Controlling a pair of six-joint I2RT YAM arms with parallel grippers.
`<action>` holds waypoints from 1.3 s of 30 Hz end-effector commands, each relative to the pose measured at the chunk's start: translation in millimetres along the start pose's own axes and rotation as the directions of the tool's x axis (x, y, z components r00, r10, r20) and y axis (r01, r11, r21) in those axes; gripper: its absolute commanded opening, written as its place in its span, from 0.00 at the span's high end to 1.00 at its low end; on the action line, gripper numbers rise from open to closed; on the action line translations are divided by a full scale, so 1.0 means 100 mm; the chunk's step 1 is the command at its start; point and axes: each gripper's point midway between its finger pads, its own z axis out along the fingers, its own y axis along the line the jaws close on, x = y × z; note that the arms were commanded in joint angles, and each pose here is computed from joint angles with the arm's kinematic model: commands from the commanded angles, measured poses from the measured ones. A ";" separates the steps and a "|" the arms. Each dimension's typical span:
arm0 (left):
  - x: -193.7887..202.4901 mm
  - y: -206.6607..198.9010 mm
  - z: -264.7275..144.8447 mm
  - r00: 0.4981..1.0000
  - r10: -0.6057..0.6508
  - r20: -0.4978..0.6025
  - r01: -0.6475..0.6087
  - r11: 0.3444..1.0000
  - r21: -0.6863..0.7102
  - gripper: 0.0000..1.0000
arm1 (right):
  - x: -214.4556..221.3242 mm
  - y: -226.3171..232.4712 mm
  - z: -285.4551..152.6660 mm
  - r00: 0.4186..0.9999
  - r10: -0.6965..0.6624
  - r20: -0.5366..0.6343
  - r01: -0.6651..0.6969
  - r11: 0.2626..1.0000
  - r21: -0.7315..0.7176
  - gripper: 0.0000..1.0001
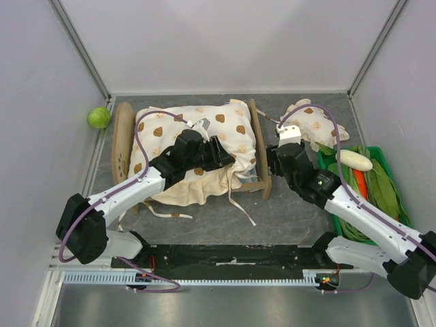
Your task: Set up the pet bed
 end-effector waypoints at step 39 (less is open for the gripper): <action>0.37 -0.31 -0.85 0.978 0.208 0.005 -0.207 0.972 0.107 0.31 | 0.02 0.31 0.98 0.968 0.231 -0.103 -0.239 0.967 -0.083 1.00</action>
